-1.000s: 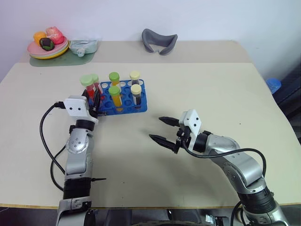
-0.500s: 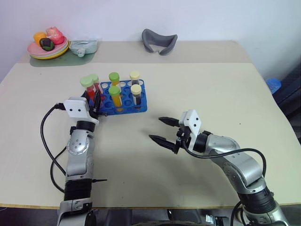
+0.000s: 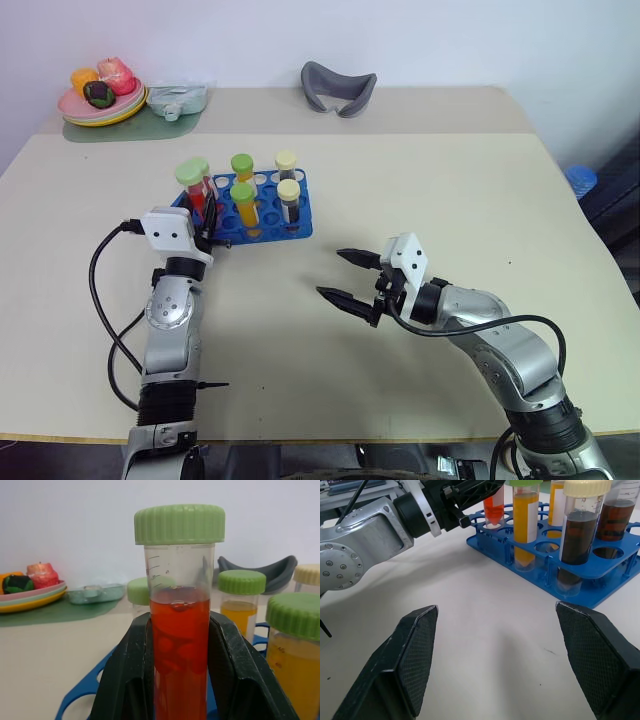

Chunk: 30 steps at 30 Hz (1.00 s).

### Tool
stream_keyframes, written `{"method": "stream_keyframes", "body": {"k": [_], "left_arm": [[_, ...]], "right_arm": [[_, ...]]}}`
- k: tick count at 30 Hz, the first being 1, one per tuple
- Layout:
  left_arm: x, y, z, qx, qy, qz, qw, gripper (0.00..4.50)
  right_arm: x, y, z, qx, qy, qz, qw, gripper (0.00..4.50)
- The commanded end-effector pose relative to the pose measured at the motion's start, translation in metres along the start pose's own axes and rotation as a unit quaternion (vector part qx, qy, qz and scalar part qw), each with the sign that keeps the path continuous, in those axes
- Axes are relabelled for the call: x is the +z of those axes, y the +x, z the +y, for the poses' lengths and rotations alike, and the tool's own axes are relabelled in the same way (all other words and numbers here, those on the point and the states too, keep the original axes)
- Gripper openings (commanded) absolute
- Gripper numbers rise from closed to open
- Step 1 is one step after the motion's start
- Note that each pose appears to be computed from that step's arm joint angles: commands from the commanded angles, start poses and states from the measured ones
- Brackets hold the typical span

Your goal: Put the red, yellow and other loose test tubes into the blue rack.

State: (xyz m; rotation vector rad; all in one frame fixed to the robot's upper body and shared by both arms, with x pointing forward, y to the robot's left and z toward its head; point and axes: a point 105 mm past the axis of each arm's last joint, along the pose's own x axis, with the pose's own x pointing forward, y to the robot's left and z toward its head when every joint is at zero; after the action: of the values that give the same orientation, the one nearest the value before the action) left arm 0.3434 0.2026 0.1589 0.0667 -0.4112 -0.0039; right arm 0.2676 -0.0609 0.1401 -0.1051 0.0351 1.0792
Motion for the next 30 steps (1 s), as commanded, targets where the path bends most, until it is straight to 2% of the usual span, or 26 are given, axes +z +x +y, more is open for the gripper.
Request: {"method": "stream_keyframes", "body": {"k": [1,25,28,30], "left_arm": [[-0.0022,-0.0028,0.0062,0.01,0.012,0.003,1.0,1.07],[-0.0066,-0.0078,0.0092,0.021,0.009,0.012,1.0,1.07],[-0.0053,-0.0068,0.01,0.024,0.009,0.009,1.0,2.3],[-0.0029,-0.0062,0.0122,0.029,0.012,0.006,1.0,3.34]], "right_arm": [[0.0117,-0.0007,0.0013,0.003,-0.014,-0.021,1.0,3.85],[0.012,0.0,0.0022,0.005,-0.012,-0.021,1.0,3.85],[0.0121,-0.0003,0.0018,0.004,-0.012,-0.021,1.0,3.85],[0.012,-0.001,0.0014,0.003,-0.012,-0.021,1.0,3.85]]}}
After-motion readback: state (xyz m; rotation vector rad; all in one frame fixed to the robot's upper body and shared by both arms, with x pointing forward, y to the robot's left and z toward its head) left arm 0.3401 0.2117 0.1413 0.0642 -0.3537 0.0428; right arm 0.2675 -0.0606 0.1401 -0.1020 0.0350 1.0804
